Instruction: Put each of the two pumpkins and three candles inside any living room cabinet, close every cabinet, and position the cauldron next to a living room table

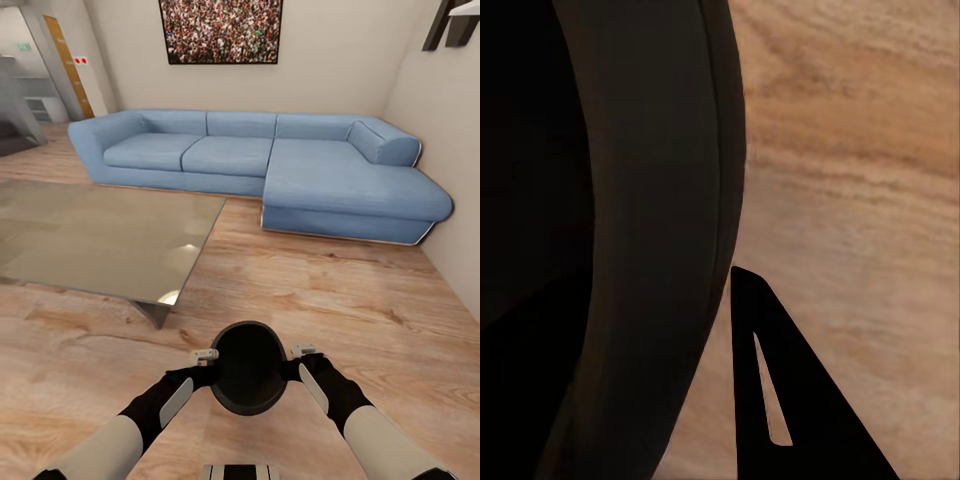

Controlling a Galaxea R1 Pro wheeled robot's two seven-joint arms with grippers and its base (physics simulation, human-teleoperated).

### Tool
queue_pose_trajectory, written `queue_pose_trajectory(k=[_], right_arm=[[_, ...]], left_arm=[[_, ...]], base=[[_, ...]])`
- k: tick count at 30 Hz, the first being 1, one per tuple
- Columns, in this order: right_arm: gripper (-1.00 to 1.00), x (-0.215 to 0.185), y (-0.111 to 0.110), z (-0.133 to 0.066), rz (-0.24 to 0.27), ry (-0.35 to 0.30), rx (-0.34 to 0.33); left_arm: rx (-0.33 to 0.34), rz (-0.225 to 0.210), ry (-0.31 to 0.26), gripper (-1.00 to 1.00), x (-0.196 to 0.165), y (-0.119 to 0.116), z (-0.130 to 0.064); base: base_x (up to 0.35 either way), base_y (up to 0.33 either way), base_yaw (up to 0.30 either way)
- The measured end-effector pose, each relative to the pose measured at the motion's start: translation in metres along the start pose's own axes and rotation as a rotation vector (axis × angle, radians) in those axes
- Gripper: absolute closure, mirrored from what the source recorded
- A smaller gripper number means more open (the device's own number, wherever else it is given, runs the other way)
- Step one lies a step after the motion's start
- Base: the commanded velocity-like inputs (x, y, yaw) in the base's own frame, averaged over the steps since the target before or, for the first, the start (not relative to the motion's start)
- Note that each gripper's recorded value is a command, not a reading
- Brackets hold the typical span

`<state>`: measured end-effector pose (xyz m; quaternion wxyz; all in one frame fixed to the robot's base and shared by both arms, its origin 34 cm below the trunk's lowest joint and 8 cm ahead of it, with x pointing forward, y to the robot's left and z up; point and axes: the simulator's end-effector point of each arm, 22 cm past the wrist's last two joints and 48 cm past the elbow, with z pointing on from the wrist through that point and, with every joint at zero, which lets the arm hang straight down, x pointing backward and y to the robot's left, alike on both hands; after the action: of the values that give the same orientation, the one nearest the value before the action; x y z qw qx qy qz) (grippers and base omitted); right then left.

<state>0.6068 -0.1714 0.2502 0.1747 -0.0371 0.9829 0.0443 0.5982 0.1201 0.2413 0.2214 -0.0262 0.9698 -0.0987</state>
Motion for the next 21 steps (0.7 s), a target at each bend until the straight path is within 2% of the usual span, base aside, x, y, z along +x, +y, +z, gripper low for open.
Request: queue_pose_trajectory(k=[12,16,21], right_arm=[[1.0,-0.006,0.0,-0.005,-0.001,-0.015,0.001],[1.0,-0.008,0.0,-0.007,-0.001,-0.02,0.001],[1.0,-0.01,0.0,-0.009,-0.002,-0.024,0.001]], left_arm=[[0.001,0.003,-0.014,1.0,-0.006,-0.001,-0.004],[0.001,0.003,-0.019,1.0,-0.009,-0.002,-0.006],[0.002,0.004,-0.023,1.0,-0.011,-0.002,-0.008]], base=[[0.046,0.0,0.23],[0.187,0.0,0.229],[0.052,0.0,0.229]])
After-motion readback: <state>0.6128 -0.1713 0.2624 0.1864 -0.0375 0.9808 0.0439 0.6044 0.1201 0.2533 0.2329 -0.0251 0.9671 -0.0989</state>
